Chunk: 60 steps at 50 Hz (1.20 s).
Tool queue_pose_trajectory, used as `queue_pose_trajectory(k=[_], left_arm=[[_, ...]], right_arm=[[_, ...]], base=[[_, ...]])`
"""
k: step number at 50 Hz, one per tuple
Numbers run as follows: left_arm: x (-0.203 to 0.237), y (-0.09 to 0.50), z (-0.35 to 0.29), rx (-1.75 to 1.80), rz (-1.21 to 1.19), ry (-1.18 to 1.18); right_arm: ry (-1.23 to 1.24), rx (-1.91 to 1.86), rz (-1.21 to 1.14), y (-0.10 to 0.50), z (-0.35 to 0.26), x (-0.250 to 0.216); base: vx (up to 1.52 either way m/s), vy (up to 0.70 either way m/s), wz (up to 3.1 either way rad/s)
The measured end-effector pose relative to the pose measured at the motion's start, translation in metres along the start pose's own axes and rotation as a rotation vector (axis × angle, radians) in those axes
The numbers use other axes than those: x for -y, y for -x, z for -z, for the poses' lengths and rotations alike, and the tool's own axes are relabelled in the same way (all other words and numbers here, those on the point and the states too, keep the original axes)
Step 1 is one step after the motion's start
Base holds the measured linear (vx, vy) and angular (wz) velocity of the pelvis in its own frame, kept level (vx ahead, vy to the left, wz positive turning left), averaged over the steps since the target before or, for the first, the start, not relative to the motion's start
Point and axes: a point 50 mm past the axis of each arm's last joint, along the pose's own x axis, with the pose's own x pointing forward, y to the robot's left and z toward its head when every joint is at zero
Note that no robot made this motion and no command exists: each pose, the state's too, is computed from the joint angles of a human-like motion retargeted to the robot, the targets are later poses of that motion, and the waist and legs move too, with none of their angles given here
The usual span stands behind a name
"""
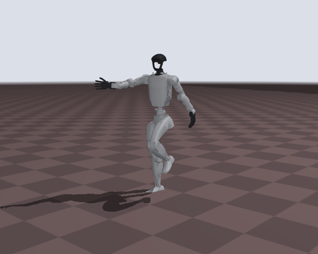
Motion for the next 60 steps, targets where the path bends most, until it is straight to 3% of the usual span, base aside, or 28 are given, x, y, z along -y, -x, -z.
queue_pose_trajectory(k=[3,7,11,15,18,21,23,27,30,36,39,42,46,49,52,54,57,60], left_arm=[[-0.002,0.004,0.041,-0.095,-0.095,0.046],[0.013,-0.003,0.026,-0.108,-0.008,0.071],[0.02,-0.007,-0.065,0.09,0.042,-0.007],[0.02,0.037,-0.221,0.509,-0.094,-0.083],[0.035,0.126,-0.342,0.981,-0.185,-0.013],[0.061,0.236,-0.421,1.237,-0.234,-0.217],[0.075,0.327,-0.451,1.438,-0.322,-0.311],[0.099,0.505,-0.449,1.863,-0.487,-0.405],[0.111,0.601,-0.413,2.138,-0.568,-0.444],[0.117,0.671,-0.367,2.319,-0.621,-0.455],[0.121,0.654,-0.38,2.299,-0.522,-0.441],[0.123,0.595,-0.413,2.22,-0.36,-0.423],[0.11,0.446,-0.455,1.905,-0.201,-0.36],[0.082,0.305,-0.446,1.498,-0.219,-0.352],[0.041,0.161,-0.372,0.945,-0.172,-0.429],[0.018,0.088,-0.295,0.682,-0.111,-0.307],[0.008,0.02,-0.167,0.385,-0.009,-0.103],[0.012,-0.003,-0.054,0.165,0.101,0.013]], right_arm=[[0.067,0.139,0.306,-0.002,-0.059,0.005],[-0.045,0.02,0.187,0.005,-0.057,-0.017],[-0.169,-0.194,-0.082,0.028,0.027,-0.042],[-0.136,-0.443,-0.292,0.079,0.149,-0.029],[0.147,-0.609,-0.31,0.131,0.237,0.034],[0.519,-0.998,-0.404,0.221,0.314,0.133],[0.632,-1.3,-0.398,0.293,0.336,0.205],[0.659,-1.767,-0.338,0.42,0.317,0.319],[0.675,-2.017,-0.339,0.487,0.275,0.378],[0.567,-2.287,-0.092,0.559,0.204,0.429],[0.502,-2.277,-0.069,0.565,0.21,0.417],[0.502,-2.173,-0.136,0.544,0.244,0.39],[0.521,-1.872,-0.154,0.468,0.302,0.334],[0.448,-1.557,-0.119,0.377,0.334,0.266],[0.329,-1.261,-0.141,0.268,0.33,0.185],[0.234,-0.999,-0.116,0.182,0.295,0.133],[-0.029,-0.579,-0.127,0.073,0.193,0.051],[-0.346,-0.22,-0.171,0.02,0.064,-0.008]], base=[[-0.01,0.01,0.39],[-0.01,0.02,0.27],[0.03,0.06,-0.44],[0.13,0.12,-1.07],[-0.06,0.26,0.86],[-0.25,0.17,1.29],[-0.11,0.06,1.2],[-0.01,0.09,0.51],[0.02,0.07,0.27],[0.01,-0.02,-0.11],[0.0,-0.06,-0.25],[0.02,-0.07,-0.1],[0.08,-0.09,-0.11],[0.04,-0.22,-1.06],[-0.18,-0.27,-0.85],[-0.12,-0.14,-0.23],[-0.05,-0.07,-0.25],[-0.02,-0.05,-0.38]])
